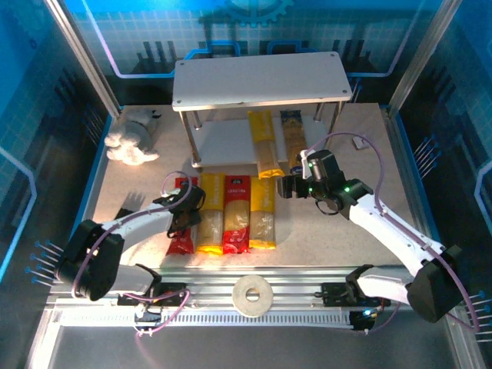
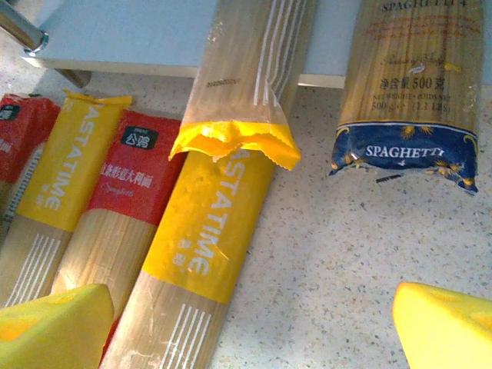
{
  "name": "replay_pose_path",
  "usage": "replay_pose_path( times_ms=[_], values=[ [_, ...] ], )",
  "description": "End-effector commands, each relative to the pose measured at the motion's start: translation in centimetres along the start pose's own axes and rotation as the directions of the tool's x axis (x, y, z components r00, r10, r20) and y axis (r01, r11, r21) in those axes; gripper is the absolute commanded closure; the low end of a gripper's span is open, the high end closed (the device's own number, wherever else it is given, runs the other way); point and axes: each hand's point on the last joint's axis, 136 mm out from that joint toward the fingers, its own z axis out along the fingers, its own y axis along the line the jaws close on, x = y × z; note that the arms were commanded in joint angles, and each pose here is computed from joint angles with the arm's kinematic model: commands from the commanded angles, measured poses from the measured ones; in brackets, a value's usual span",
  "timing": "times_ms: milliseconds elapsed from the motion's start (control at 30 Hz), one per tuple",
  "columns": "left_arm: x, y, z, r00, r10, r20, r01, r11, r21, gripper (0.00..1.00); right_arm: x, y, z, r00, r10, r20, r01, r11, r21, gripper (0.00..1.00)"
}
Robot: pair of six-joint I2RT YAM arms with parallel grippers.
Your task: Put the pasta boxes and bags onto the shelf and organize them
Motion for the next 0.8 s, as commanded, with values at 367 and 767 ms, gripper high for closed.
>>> replay_pose_path(
  times_ms=[367,767],
  values=[
    [1.7,-1.1,-0.7,0.994,0.068,-0.091,-0.059,0.993,0.099,0.72,-1.1,-0.7,-0.7,0.998,0.028,0.047,-0.028,1.000,-0.011,0.05],
    [-1.0,-3.3,-9.1,0.955,0.286,0.077,-0.292,0.951,0.097,0.78,-1.8,-0.8,-0.9,0.998,0.030,0.058,-0.030,1.000,0.005,0.05]
  ],
)
